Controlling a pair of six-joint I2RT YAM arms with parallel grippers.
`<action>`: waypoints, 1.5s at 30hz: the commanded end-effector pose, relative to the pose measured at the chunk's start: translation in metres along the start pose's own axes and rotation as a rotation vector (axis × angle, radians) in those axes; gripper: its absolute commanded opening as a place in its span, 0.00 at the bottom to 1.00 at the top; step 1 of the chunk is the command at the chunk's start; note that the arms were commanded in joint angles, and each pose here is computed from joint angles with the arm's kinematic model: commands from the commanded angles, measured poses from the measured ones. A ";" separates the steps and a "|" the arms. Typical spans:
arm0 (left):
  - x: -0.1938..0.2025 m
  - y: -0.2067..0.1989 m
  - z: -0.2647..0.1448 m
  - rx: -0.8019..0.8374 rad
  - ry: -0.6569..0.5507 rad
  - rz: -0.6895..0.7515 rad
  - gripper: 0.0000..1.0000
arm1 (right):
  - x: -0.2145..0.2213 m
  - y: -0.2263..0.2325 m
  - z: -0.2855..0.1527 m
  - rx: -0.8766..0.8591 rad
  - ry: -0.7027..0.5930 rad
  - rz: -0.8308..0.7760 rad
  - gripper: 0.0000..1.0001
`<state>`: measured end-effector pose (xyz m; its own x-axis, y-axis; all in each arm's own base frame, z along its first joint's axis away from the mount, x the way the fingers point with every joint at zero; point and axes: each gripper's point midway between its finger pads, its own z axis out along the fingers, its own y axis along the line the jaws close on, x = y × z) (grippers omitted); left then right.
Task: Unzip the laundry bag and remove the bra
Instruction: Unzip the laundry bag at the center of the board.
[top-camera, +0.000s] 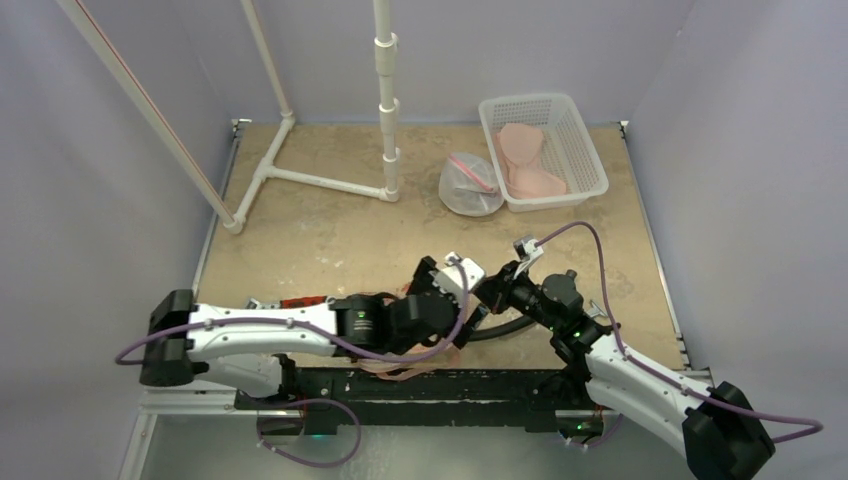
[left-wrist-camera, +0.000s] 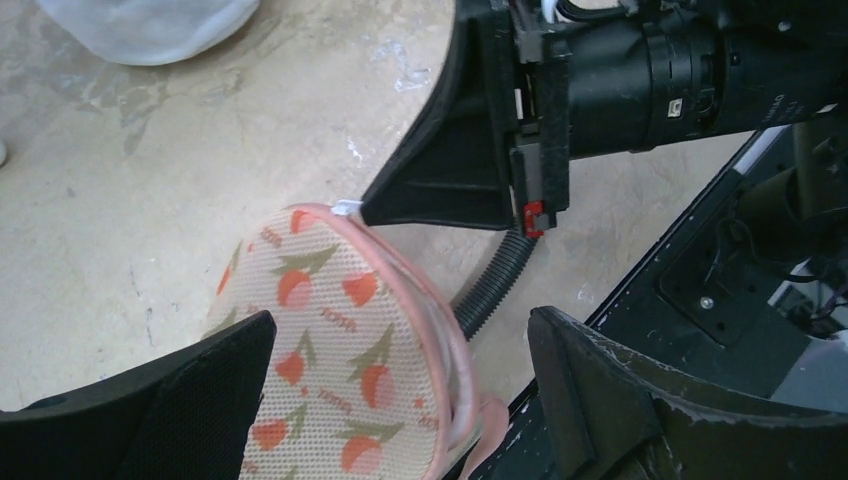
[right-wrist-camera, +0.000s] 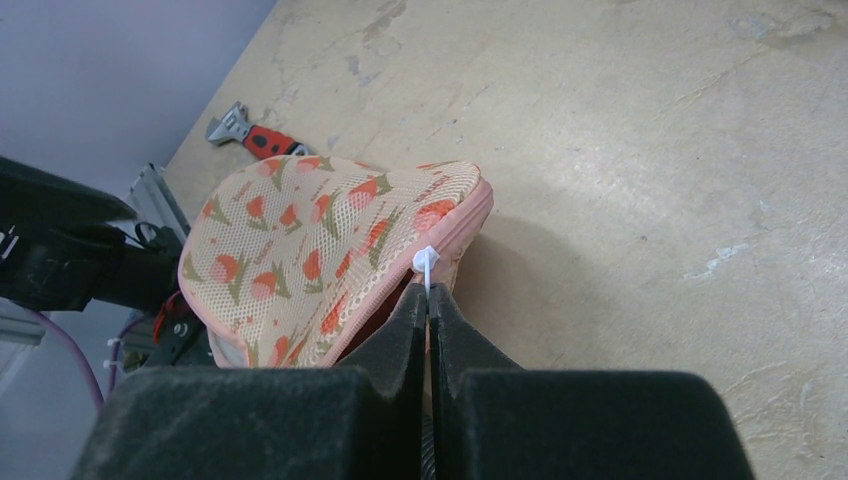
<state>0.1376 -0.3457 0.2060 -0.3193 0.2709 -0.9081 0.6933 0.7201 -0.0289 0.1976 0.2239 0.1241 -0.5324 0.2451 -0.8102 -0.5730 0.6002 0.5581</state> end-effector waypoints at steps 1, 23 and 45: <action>0.011 -0.015 0.018 -0.064 0.082 0.038 0.96 | -0.013 0.003 0.000 -0.006 -0.044 -0.030 0.00; 0.062 0.015 0.070 -0.434 0.191 0.207 0.81 | -0.015 0.008 0.001 -0.025 -0.041 -0.021 0.00; 0.062 0.018 0.045 -0.205 0.124 0.322 0.00 | -0.037 0.041 0.001 -0.135 -0.034 -0.038 0.00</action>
<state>0.1680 -0.3390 0.1041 -0.2888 0.5983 -0.7474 0.5158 0.7549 0.4050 0.1945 0.2302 0.1358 -0.5471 0.2278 -0.8055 -0.5950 0.5711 0.5656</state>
